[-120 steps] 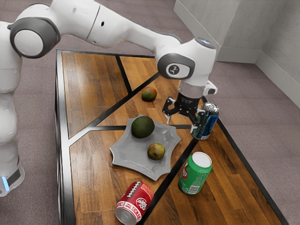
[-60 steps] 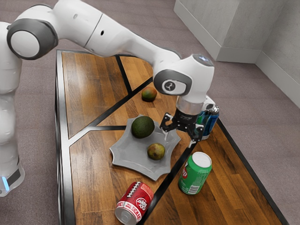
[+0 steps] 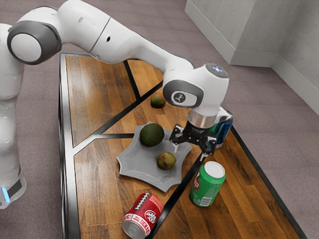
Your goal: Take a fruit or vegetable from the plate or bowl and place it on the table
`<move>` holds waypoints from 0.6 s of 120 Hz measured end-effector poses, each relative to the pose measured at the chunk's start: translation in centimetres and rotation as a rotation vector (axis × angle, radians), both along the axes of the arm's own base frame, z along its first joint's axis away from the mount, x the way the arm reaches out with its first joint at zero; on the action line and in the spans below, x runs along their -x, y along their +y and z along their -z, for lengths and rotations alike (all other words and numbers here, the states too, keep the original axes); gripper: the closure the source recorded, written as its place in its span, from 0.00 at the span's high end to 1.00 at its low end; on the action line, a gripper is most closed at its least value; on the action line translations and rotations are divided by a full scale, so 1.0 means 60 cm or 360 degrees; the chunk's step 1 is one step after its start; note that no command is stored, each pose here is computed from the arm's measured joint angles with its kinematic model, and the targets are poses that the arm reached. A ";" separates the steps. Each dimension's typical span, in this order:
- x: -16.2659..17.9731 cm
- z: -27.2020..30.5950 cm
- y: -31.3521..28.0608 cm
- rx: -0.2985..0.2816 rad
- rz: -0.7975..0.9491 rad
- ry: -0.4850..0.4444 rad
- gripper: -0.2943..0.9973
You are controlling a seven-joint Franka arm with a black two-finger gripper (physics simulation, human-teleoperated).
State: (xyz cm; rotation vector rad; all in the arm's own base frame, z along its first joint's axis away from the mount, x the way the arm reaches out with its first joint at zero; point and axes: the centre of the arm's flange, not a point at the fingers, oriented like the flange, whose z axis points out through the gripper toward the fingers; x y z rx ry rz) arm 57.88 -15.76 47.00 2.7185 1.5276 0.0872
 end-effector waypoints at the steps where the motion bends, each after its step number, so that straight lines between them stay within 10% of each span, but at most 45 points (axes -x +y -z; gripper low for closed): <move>1: 0.006 -0.006 0.003 -0.0008 -0.0005 -0.0009 0.76; 72: 0.064 0.012 0.008 0.0035 -0.0071 -0.0019 0.76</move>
